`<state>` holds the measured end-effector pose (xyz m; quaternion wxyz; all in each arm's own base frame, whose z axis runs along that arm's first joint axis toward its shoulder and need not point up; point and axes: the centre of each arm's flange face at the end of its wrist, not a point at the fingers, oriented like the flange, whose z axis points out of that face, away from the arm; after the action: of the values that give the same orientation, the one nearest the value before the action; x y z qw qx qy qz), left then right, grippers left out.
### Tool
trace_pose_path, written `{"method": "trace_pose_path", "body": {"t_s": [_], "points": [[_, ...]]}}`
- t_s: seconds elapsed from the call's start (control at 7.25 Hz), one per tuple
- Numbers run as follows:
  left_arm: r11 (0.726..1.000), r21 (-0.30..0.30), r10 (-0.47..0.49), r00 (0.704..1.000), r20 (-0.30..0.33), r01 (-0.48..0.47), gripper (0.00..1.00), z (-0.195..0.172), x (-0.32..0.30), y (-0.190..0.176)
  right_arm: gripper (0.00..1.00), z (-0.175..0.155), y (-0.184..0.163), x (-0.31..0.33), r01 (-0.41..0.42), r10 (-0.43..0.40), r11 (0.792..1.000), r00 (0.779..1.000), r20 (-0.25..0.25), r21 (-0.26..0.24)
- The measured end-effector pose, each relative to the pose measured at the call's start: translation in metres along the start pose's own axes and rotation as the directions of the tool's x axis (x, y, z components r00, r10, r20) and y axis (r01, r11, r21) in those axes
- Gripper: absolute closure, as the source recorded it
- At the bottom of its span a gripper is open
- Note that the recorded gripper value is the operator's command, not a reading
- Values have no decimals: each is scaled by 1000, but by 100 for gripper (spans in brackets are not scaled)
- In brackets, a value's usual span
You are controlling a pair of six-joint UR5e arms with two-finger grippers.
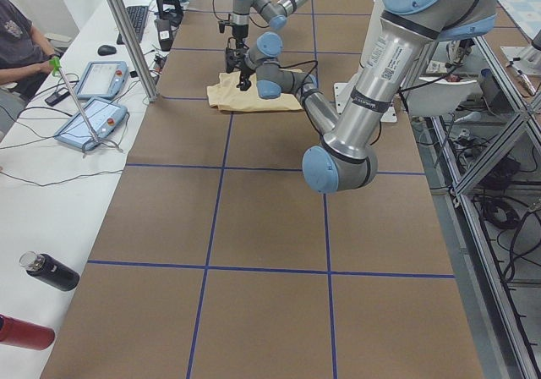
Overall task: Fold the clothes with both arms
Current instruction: 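Lower the left gripper to the bundle's near corner while the right gripper lifts away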
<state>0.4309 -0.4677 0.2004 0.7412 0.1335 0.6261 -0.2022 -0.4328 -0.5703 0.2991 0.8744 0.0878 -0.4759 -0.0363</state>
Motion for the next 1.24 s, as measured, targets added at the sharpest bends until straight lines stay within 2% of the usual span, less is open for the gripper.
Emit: {"method": "trace_pose_path", "body": {"t_s": [0.28,0.55,0.69,0.97,1.24], "points": [[986,-77,-146,989,13,147,0,7,-12,79,0,-28,20,-2,-125,126,992,992,33,-18],[958,-131,-252,967,34,254,0,-1,-22,171,0,-44,42,9,-171,172,985,985,32,-29],[947,-153,-276,959,71,284,1,-1,-29,210,0,-48,51,16,-178,179,984,983,29,-31],[937,-171,-275,946,173,304,7,8,-42,262,0,-53,65,28,-182,183,983,983,25,-36],[940,-163,-258,938,230,298,13,23,-56,278,0,-53,68,30,-182,183,983,983,25,-39]]}}
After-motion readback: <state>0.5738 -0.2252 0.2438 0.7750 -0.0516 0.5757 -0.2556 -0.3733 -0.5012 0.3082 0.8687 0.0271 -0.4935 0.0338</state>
